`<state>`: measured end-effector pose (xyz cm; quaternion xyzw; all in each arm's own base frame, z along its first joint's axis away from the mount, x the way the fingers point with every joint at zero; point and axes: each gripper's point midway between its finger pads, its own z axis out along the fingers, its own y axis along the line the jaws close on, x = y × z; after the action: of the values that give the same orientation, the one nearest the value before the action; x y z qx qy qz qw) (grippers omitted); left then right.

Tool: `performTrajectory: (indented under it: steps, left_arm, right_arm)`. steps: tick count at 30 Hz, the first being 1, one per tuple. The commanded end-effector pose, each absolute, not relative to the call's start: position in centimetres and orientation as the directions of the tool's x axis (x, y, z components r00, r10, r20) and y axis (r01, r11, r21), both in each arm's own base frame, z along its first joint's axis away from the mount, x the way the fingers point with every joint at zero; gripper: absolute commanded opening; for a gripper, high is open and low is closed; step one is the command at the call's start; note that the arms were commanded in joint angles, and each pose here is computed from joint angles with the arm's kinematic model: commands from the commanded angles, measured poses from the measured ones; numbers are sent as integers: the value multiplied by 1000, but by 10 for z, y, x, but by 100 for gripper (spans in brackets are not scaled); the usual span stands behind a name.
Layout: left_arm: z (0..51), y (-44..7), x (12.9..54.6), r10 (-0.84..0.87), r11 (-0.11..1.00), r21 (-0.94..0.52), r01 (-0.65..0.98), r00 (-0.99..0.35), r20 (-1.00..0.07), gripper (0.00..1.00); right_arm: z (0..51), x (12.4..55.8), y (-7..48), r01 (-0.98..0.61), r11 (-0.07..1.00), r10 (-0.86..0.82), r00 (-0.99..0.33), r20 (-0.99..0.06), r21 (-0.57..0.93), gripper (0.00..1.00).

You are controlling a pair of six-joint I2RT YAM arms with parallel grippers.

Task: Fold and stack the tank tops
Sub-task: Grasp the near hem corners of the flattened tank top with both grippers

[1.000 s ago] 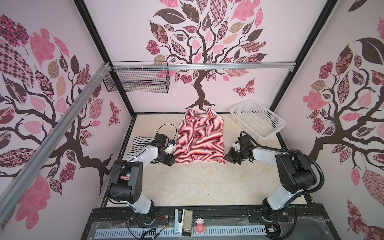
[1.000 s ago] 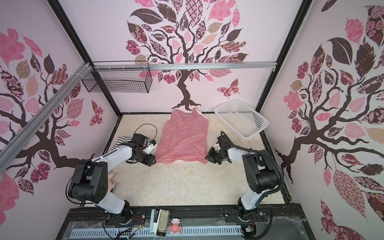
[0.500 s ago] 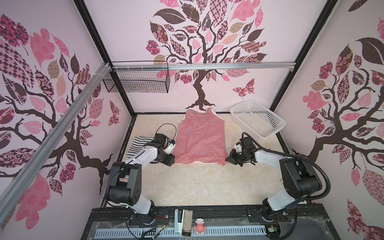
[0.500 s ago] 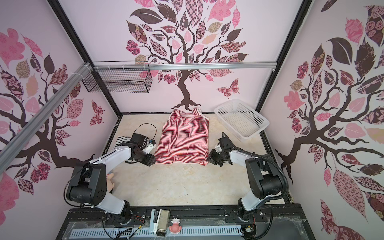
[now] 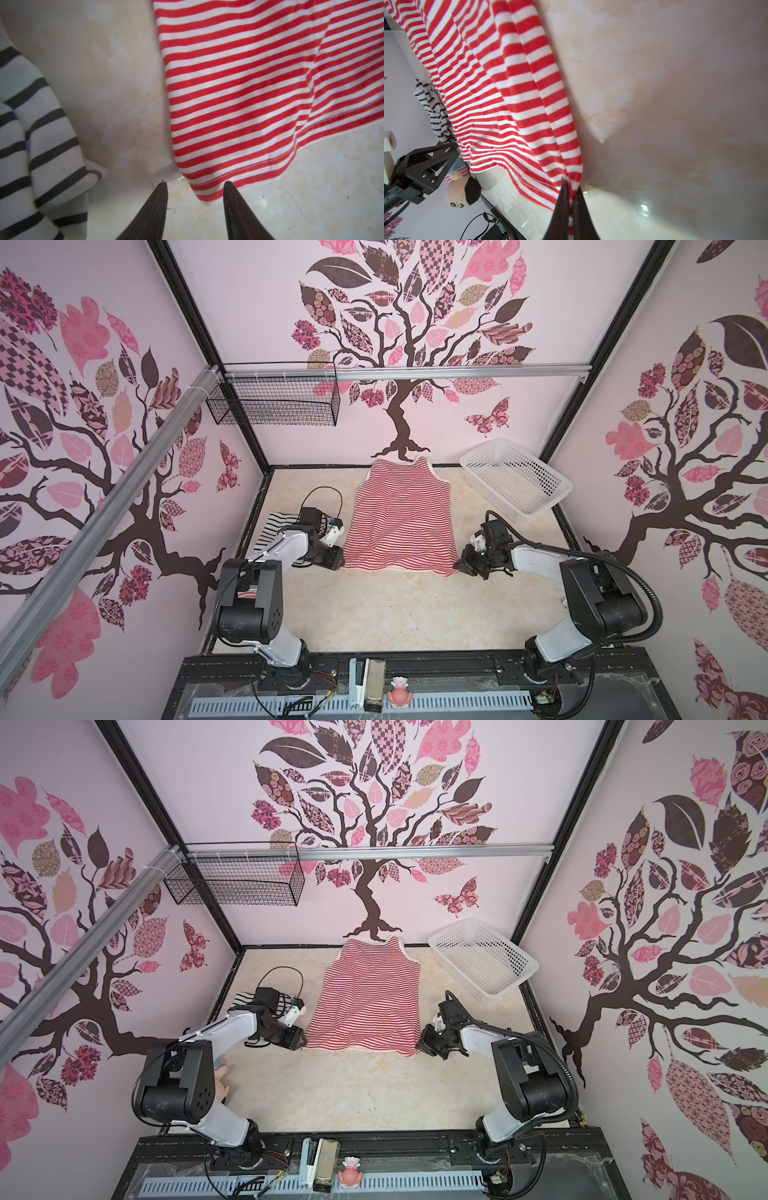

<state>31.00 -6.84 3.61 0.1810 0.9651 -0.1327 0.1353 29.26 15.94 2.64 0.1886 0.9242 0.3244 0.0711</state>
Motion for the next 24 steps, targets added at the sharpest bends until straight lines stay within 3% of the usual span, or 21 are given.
performTrajectory:
  steps: [1,10,20,22,24]
  left_arm:
    - [24,-72,307,296,897,-253,362,-918,-263,48]
    - [10,-76,305,300,889,-298,348,-934,-197,45]
    - [3,-89,302,355,859,-337,384,-923,-147,31]
    - [3,-90,302,361,857,-337,389,-921,-144,25]
    - [7,-90,303,366,855,-335,396,-918,-152,12]
  right_arm:
    - [31,290,155,300,720,401,-916,-23,626,0]
    - [32,286,148,311,716,413,-910,-21,625,0]
    - [36,288,148,300,715,408,-912,-29,632,0]
    - [37,290,148,297,716,406,-913,-31,631,0]
    - [39,291,148,295,718,404,-914,-33,630,0]
